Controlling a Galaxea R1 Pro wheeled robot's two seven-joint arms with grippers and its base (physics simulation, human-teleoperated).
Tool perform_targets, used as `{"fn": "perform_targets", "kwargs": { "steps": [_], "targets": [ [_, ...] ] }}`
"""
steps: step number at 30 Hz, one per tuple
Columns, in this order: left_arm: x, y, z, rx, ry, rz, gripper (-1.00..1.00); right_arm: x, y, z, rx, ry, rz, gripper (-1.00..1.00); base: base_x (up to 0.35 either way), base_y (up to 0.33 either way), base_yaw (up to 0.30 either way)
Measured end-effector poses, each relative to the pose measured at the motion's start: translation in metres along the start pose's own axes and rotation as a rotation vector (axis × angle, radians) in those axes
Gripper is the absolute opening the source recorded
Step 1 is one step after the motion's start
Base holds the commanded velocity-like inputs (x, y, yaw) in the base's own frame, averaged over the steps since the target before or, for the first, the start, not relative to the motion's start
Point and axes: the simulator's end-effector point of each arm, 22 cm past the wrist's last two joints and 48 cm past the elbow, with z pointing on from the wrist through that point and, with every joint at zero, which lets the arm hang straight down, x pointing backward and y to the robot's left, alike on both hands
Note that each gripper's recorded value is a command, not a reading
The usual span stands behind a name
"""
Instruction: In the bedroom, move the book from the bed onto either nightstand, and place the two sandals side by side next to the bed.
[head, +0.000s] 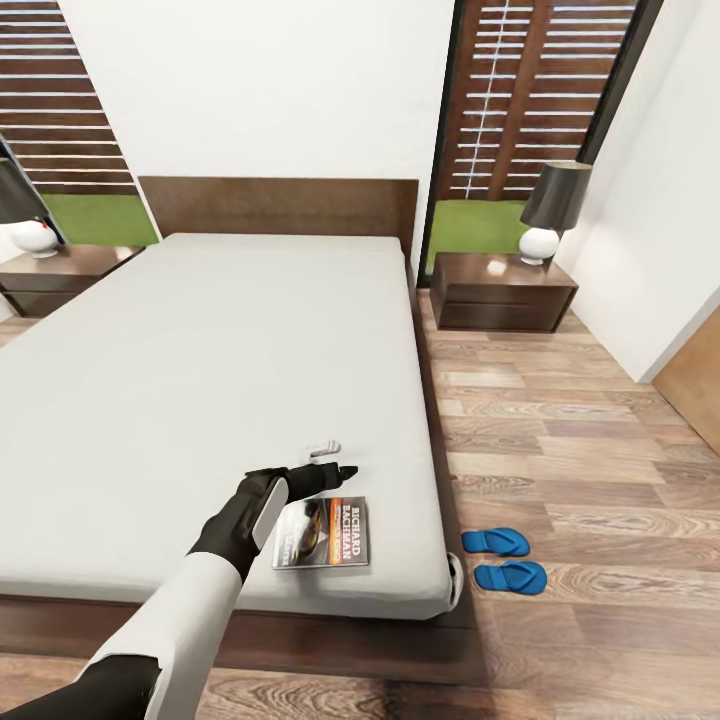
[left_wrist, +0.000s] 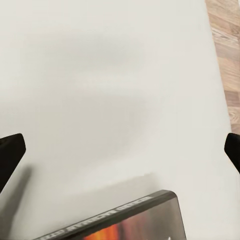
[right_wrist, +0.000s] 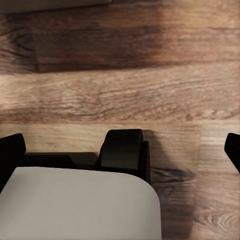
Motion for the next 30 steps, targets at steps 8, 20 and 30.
{"fn": "perform_targets", "kwargs": {
  "steps": [8, 20, 30],
  "targets": [
    [0.0, 0.0, 0.0, 0.0, 0.0, 0.0, 1.0, 0.0, 0.0, 0.0, 0.0, 0.0, 0.0, 1.0, 0.0, 0.0, 0.0],
    [0.012, 0.009, 0.011, 0.0, 0.0, 0.0, 1.0, 0.004, -0.003, 0.018, 0.0, 0.0, 0.0, 1.0, 0.0, 0.0, 0.0],
    [0.015, 0.011, 0.013, 0.0, 0.0, 0.0, 1.0, 0.005, -0.004, 0.022, 0.0, 0.0, 0.0, 1.0, 0.0, 0.0, 0.0]
  ]
}}
